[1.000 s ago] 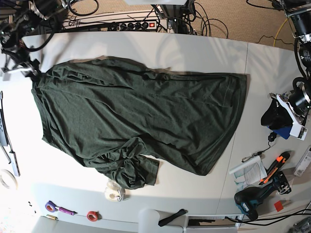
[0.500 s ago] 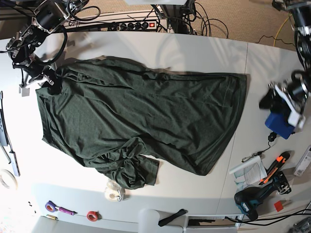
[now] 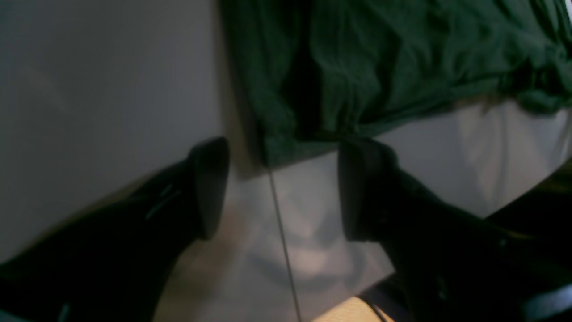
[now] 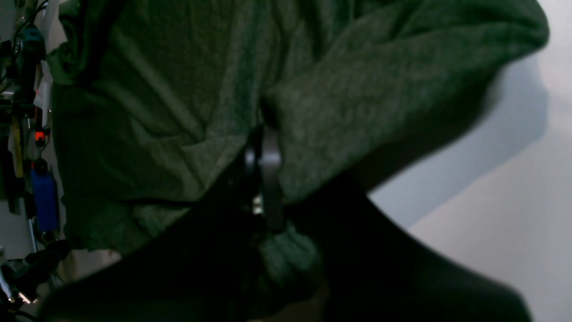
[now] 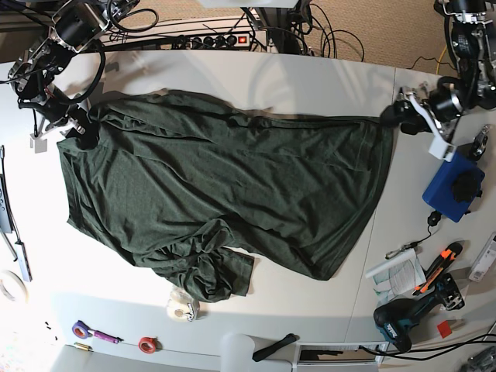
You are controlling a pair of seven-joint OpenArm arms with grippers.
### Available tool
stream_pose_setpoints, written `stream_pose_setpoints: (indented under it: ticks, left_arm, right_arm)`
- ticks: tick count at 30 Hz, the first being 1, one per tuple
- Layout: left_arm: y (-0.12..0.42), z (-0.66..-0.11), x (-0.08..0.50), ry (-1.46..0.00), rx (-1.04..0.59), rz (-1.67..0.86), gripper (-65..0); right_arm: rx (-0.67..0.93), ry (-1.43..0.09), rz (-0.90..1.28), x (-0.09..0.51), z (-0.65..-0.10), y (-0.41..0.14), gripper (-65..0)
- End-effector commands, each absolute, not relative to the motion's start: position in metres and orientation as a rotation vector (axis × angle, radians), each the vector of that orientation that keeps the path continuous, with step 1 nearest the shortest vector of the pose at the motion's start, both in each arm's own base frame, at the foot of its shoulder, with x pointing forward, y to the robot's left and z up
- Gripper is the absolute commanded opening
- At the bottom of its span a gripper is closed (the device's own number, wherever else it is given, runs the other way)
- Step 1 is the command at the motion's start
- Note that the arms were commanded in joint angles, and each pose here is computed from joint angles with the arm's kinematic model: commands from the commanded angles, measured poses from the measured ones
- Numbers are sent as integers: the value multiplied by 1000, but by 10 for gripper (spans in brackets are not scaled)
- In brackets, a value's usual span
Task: Layout the t-shirt on the table in an organized manner, then fold the t-shirt properly
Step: 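Regrasp the shirt corners with both grippers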
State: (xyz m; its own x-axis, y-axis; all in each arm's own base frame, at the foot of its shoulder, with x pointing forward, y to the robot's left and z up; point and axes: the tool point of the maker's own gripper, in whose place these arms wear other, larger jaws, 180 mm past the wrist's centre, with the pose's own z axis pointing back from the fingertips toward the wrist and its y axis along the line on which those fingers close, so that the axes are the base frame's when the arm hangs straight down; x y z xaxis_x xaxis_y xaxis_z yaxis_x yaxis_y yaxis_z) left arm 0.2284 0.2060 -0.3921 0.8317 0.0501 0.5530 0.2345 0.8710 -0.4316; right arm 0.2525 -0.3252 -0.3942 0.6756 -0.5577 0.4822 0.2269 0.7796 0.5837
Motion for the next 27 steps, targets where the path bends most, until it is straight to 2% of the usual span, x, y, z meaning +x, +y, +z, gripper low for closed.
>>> stream_pose_setpoints:
  ticks: [1, 6, 9, 11, 21, 25, 26, 27]
  left_arm:
    - [212, -388, 235, -606, -478, -104, -256]
    - [203, -393, 240, -613, -463, -104, -257]
    - [185, -400, 234, -582, -495, -135, -257]
    - [173, -404, 230, -565, -516, -154, -257]
    - [165, -404, 242, -601, -498, -176, -306]
    - [164, -399, 248, -630, -503, -173, -386]
    - [163, -397, 251, -649, -506, -169, -423]
    - [162, -393, 255, -675, -514, -176, -480]
  right_arm:
    - [478, -660, -443, 247, -396, -331, -650]
    - [481, -686, -395, 248, -392, -330, -650]
    - [489, -698, -397, 246, -389, -332, -508]
    - [477, -693, -395, 241, -388, -338, -459]
    - [466, -723, -364, 235, -375, -352, -459]
    - [466, -722, -363, 235, -376, -352, -467]
    - [467, -719, -360, 236, -376, -351, -514]
    - [469, -715, -354, 236, -377, -349, -597]
